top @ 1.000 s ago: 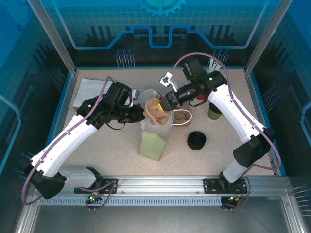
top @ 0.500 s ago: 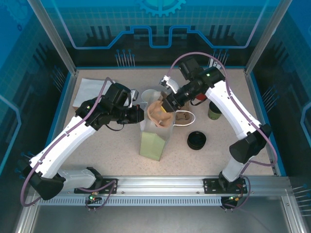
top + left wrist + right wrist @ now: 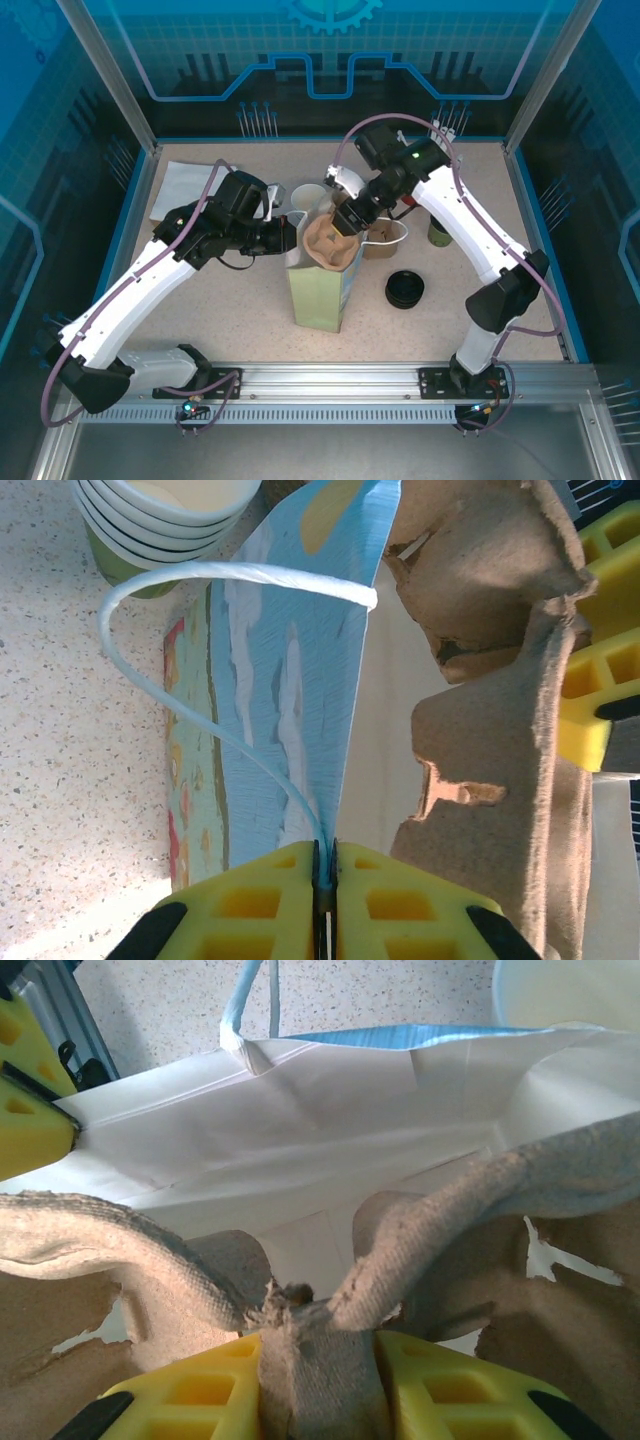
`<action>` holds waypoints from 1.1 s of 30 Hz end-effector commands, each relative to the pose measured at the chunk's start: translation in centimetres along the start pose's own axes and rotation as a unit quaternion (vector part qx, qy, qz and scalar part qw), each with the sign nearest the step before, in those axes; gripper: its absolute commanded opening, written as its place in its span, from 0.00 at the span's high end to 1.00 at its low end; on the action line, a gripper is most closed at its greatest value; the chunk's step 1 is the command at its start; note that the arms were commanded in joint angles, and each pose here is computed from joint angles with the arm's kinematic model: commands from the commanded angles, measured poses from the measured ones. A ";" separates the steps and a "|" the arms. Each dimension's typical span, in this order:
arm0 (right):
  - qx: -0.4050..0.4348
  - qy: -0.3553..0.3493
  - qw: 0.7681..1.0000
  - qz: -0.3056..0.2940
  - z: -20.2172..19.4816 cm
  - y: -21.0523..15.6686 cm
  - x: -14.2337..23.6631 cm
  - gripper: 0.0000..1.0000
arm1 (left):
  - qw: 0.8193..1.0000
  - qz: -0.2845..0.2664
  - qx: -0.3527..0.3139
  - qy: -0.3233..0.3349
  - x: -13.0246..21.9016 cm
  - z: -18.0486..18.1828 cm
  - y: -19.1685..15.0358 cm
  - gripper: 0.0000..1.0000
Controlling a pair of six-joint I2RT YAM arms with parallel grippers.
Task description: Pack the takeout coffee
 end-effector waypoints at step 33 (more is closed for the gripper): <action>0.137 -0.124 0.970 0.156 3.5 -1.5 -4.7 0.70 | 0.999 -0.004 0.035 0.011 -0.6 0.4 -0.1 0.83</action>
Point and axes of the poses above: each hand's point on the last joint's axis, 136 mm out from that joint toward the fingers, its own x axis back along the fingers, its own z axis along the line the jaws close on, y = z × x, the point moved 9 cm from there along x, back along the fingers, and after that the axes turned 1 degree about -x, right-handed, at the moved point
